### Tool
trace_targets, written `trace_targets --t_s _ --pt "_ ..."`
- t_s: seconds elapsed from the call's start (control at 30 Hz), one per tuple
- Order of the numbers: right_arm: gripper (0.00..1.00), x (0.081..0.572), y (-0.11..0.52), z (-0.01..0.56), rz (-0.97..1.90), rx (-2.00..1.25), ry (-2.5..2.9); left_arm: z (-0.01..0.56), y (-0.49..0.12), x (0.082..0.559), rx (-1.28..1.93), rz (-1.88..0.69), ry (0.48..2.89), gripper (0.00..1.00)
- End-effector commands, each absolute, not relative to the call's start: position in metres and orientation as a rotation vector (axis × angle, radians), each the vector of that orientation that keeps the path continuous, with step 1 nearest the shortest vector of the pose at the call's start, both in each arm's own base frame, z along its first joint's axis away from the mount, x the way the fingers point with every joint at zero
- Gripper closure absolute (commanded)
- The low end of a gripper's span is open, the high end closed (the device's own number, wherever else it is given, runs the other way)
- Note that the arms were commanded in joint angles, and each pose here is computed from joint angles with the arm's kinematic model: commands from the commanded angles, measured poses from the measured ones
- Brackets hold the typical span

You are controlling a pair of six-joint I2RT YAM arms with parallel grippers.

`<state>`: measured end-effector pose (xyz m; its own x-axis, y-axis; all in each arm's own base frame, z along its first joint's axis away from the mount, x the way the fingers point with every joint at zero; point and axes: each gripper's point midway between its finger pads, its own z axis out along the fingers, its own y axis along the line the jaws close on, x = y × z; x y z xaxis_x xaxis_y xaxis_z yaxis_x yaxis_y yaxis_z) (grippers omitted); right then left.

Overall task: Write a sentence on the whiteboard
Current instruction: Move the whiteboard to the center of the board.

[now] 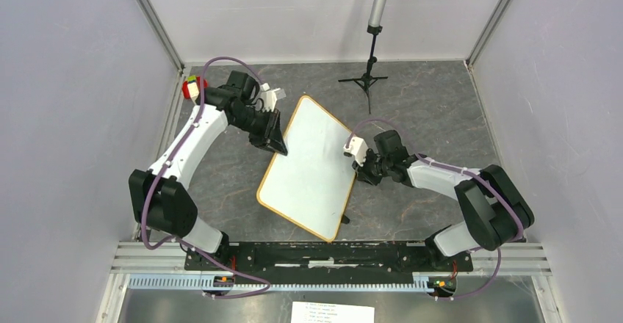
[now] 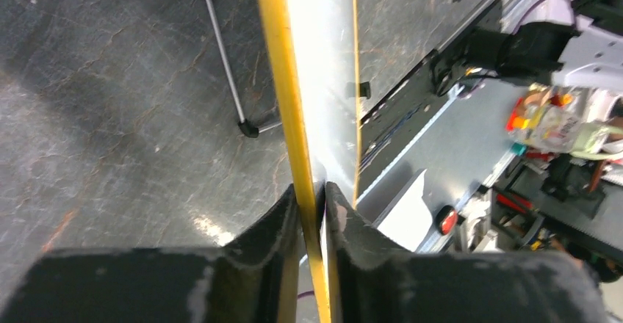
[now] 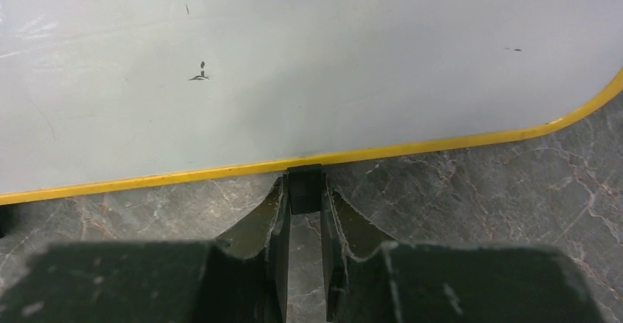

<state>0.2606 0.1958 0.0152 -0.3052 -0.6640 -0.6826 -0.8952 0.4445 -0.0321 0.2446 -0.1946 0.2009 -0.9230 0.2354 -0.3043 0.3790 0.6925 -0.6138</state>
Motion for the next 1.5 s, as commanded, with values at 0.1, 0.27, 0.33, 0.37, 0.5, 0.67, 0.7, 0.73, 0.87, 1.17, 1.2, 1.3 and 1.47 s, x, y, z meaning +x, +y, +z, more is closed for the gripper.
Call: trace_targets --t_s 0.1,0.27,0.33,0.37,0.5,0.67,0.7,0.73,0.87,1.17,1.2,1.3,1.47 --pt "0.73 0.196 0.185 -0.013 0.583 -1.417 2.253 0.202 -0.182 0.245 0.672 -0.956 2.682 0.31" --pt "0.59 0.196 0.188 -0.005 0.589 -1.420 2.234 0.213 -0.182 0.252 0.657 -0.934 2.630 0.16" --pt "0.56 0.196 0.188 -0.003 0.594 -1.431 2.233 0.216 -0.180 0.255 0.647 -0.916 2.615 0.14" --pt "0.55 0.195 0.190 -0.001 0.604 -1.442 2.227 0.218 -0.178 0.258 0.637 -0.909 2.605 0.11" --pt "0.56 0.188 0.196 0.002 0.660 -1.486 2.201 0.241 -0.170 0.275 0.559 -0.943 2.505 0.00" --pt "0.59 0.180 0.203 0.007 0.721 -1.543 2.157 0.290 -0.115 0.323 0.224 -1.014 2.272 0.00" --pt "0.59 0.178 0.203 0.008 0.727 -1.554 2.152 0.292 -0.098 0.334 0.156 -1.002 2.238 0.00" --pt "0.59 0.177 0.204 0.009 0.738 -1.564 2.144 0.289 -0.085 0.343 0.082 -0.985 2.231 0.00" --pt "0.60 0.169 0.208 0.017 0.798 -1.636 2.076 0.251 -0.059 0.362 -0.050 -0.968 2.296 0.16" --pt "0.60 0.148 0.211 0.025 0.837 -1.816 1.971 0.142 -0.089 0.351 0.005 -1.091 2.562 0.47" --pt "0.59 0.148 0.209 0.026 0.831 -1.820 1.975 0.133 -0.094 0.348 0.023 -1.102 2.590 0.48" --pt "0.56 0.151 0.205 0.030 0.786 -1.800 1.996 0.110 -0.117 0.336 0.089 -1.153 2.664 0.52" --pt "0.50 0.157 0.204 0.046 0.747 -1.726 1.953 0.081 -0.147 0.308 0.237 -1.209 2.755 0.49"
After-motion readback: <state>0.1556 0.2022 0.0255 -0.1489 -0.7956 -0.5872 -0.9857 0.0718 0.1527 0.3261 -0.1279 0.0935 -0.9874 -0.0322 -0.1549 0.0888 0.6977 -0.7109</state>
